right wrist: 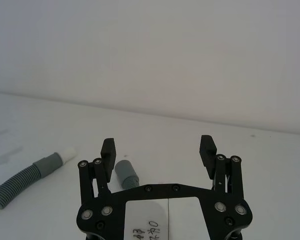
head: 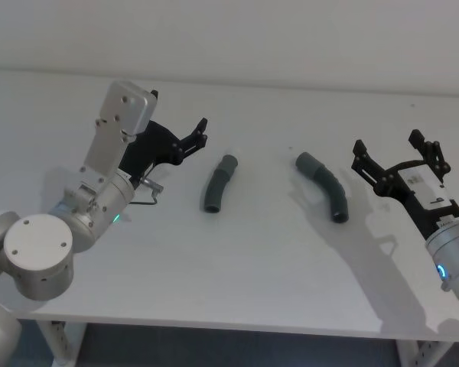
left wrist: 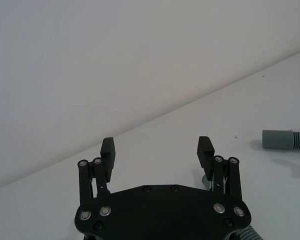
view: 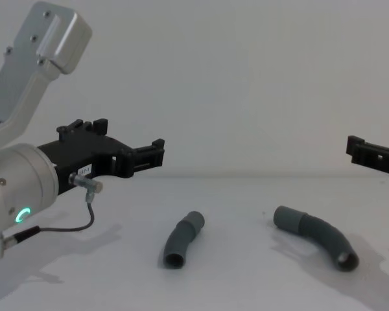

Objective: Use both hands to pick up one end of the pipe from the table, align the ends, and insert them.

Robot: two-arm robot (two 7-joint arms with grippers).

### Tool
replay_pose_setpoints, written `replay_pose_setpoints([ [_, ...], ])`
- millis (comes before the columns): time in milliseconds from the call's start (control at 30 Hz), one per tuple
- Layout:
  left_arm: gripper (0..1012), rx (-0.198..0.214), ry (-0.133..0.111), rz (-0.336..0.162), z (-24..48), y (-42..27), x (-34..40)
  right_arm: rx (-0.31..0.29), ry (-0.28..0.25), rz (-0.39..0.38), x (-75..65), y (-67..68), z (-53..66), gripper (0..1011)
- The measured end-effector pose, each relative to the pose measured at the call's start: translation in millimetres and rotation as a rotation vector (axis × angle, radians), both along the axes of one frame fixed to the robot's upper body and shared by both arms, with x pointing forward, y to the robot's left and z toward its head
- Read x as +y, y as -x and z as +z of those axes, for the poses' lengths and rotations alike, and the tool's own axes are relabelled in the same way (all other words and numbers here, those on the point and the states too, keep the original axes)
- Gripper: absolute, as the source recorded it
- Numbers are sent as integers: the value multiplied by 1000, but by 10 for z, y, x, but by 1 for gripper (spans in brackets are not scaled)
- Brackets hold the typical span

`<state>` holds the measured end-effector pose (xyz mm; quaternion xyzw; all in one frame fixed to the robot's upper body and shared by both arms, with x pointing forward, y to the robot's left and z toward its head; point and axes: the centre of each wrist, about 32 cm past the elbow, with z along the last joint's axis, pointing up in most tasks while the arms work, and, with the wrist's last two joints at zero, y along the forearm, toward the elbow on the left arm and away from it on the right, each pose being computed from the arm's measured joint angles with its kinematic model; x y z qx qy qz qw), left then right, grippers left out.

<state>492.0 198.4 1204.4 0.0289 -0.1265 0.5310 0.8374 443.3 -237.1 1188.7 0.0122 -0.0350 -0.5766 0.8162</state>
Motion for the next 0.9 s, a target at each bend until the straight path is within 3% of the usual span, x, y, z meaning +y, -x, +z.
replay_pose_setpoints([
  [233,1000,3,-1,1,12,-22,-9,2,5,10,-23,-28,-7,1001],
  [367,1000,22,-10,-12,43,-69,-30,7,14,33,-66,-80,-11,1001],
  [600,1000,84,-22,-49,98,-161,-70,38,43,62,-139,-177,9,1001],
  [900,1000,198,-23,-106,149,-303,-161,111,86,76,-201,-291,53,1001],
])
